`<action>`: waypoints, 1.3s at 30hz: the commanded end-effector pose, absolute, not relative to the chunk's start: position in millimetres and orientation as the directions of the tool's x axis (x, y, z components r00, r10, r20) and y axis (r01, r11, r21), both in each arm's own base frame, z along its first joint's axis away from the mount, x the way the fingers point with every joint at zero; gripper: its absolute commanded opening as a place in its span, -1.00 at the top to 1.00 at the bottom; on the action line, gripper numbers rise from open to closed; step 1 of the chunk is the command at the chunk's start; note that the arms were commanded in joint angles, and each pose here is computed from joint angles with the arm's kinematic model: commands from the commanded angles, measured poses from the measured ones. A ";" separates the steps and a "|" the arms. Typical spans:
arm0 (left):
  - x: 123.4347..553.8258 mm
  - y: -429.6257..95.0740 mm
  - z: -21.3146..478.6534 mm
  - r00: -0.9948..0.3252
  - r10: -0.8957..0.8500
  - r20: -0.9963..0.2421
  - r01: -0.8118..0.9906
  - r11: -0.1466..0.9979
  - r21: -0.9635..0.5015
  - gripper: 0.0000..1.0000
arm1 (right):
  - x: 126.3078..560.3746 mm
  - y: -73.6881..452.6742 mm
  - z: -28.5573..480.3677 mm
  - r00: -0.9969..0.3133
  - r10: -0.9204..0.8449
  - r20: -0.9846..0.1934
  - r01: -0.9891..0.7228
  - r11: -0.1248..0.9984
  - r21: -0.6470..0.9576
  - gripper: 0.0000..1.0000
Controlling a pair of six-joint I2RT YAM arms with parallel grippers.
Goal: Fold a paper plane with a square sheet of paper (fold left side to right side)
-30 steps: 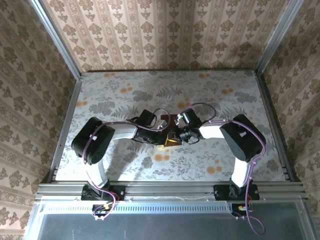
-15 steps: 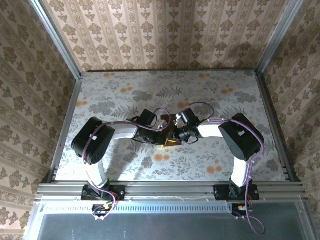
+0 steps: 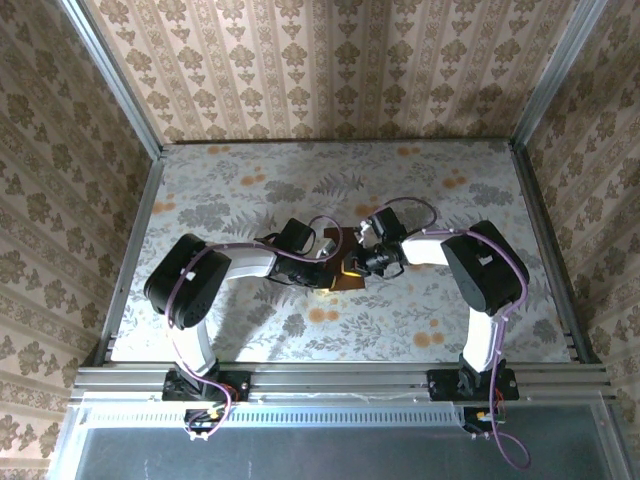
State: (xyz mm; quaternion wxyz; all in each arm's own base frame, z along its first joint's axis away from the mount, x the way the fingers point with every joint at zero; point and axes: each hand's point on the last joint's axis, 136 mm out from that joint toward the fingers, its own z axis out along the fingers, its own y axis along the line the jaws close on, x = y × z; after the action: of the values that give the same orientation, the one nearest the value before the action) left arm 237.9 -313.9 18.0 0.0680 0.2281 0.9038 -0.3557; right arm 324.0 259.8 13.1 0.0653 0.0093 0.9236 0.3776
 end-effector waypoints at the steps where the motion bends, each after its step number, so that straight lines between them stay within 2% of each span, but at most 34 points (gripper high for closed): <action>1: 206.0 -271.7 -33.0 -0.914 0.396 -0.083 0.382 0.776 -0.502 1.00 | 339.9 216.4 -19.6 -0.984 0.139 -0.111 0.050 0.813 0.580 1.00; 15: 206.9 -272.1 -30.3 -0.914 0.395 -0.089 0.383 0.774 -0.504 1.00 | 371.8 180.4 -19.1 -0.973 0.202 -0.113 0.101 0.809 0.578 1.00; 22: 214.0 -281.2 -18.8 -0.913 0.389 -0.125 0.393 0.753 -0.528 1.00 | 388.6 172.3 9.1 -0.963 0.218 -0.159 0.083 0.800 0.594 1.00; 26: 218.5 -289.3 -7.4 -0.909 0.386 -0.157 0.405 0.729 -0.553 1.00 | 387.3 180.7 34.7 -0.956 0.222 -0.192 0.051 0.769 0.637 1.00; 30: 221.8 -292.9 -0.4 -0.908 0.382 -0.174 0.410 0.717 -0.564 1.00 | 372.8 210.3 46.2 -0.960 0.202 -0.196 0.010 0.720 0.694 1.00; 35: 224.3 -298.5 5.5 -0.906 0.380 -0.185 0.413 0.702 -0.580 1.00 | 351.5 243.2 36.6 -0.975 0.157 -0.158 -0.007 0.687 0.726 1.00; 39: 228.7 -303.8 12.0 -0.904 0.379 -0.200 0.420 0.689 -0.591 1.00 | 343.5 243.7 13.5 -0.982 0.150 -0.117 0.024 0.707 0.707 1.00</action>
State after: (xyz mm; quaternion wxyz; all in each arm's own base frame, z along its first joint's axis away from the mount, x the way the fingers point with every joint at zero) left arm 238.7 -314.1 20.7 0.0623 0.2260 0.9060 -0.3525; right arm 343.8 247.3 28.6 0.0953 0.0281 0.9191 0.3813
